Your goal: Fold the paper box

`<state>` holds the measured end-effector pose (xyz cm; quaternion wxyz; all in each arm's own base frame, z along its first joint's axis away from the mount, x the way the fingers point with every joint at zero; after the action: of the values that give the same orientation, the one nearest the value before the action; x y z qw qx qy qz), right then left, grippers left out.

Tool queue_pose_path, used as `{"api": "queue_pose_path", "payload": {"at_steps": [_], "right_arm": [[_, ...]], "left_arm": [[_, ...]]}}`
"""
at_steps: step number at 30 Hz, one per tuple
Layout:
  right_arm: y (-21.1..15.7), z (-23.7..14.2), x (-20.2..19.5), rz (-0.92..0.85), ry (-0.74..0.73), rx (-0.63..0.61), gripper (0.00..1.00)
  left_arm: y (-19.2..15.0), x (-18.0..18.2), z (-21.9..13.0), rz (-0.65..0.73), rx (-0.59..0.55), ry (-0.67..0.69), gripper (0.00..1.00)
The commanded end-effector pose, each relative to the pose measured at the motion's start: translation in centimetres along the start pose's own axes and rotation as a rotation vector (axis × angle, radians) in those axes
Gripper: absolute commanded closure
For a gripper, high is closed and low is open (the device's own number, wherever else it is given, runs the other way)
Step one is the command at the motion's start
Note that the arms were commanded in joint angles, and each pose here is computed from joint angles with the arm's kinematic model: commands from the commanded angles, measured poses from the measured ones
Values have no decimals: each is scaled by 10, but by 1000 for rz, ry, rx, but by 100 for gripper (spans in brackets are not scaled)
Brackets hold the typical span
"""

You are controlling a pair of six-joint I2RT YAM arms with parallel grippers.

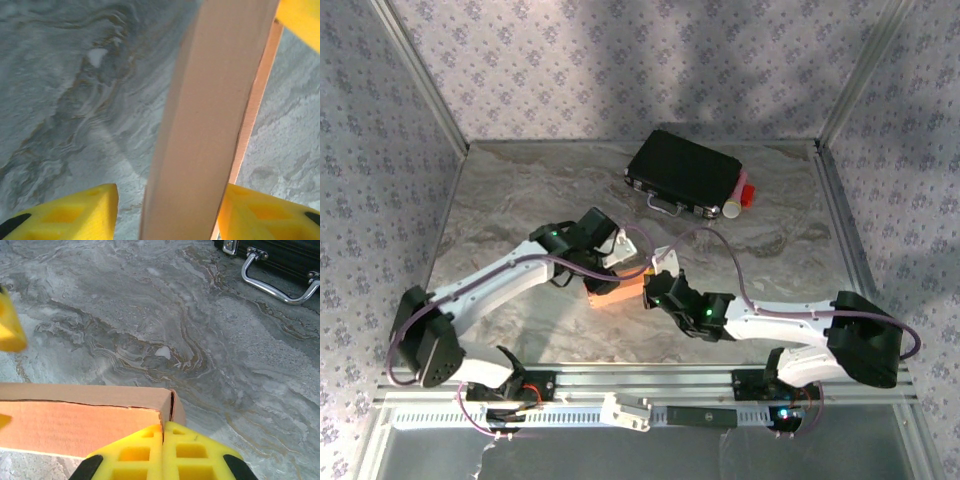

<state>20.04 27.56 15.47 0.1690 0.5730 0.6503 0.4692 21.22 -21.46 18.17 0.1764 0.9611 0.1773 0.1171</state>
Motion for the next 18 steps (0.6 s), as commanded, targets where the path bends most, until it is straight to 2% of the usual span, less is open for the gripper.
{"api": "queue_pose_path", "payload": {"at_steps": [1,4,9,12,18], "right_arm": [[6,-1,1,-11,-42,20,100],[7,2,0,3,-54,44,100],[10,6,2,21,-64,71,100],[11,7,3,25,-70,83,100],[11,8,2,37,-67,90,100]], "left_arm": [[4,4,-44,-168,-113,85,46],[-18,-2,-56,-319,-113,106,47],[-56,-12,-51,-516,-46,133,49],[-68,-11,-47,-568,-20,173,50],[-58,-3,-42,-578,-58,196,55]]}}
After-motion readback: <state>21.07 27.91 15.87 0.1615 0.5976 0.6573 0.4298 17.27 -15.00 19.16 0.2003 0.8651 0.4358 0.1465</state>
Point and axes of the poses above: each hand's point on the last joint's axis, 136 mm out from that joint toward the fingers, its own z axis out along the fingers, its own x axis along the line the jaws close on, y = z × x, the point moved 4 cm from there along -z, back along the fingers, and after that the axes turned 11 degrees about z, right-handed, at the moved point
